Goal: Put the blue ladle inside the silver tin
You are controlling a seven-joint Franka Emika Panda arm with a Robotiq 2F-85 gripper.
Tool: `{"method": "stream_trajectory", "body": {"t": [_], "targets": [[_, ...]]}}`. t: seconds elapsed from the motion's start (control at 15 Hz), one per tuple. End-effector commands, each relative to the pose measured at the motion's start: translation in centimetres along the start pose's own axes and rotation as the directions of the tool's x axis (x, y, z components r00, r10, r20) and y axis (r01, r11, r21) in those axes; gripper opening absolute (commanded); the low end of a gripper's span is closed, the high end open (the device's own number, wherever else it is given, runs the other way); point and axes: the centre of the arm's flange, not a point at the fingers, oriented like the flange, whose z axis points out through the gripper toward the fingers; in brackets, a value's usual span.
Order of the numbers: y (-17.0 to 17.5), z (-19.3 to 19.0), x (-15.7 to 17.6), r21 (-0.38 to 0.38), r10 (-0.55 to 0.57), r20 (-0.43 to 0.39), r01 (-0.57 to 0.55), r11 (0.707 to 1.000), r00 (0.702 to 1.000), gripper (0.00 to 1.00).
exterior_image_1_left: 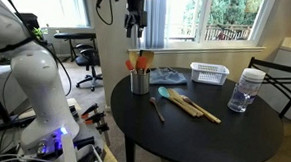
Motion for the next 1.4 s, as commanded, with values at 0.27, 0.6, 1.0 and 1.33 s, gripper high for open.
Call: {"method": "stream_trajectory", "body": {"t": [0.27, 0.6, 1.0, 1.33], "targets": [[0.9, 0.3, 0.8, 0.068, -0.012, 0.026, 0.01, 0.998, 1.0, 1.0], [4.1, 1.3, 3.7, 0.279, -0.03, 0.046, 0.016, 0.96, 0.998, 1.0], [6.7, 4.6, 8.4, 0.427, -0.074, 0.085, 0.031, 0.904, 0.994, 1.0], [7.7, 9.3, 12.3, 0.355, -0.104, 0.154, 0.043, 0.934, 0.983, 1.0]]}}
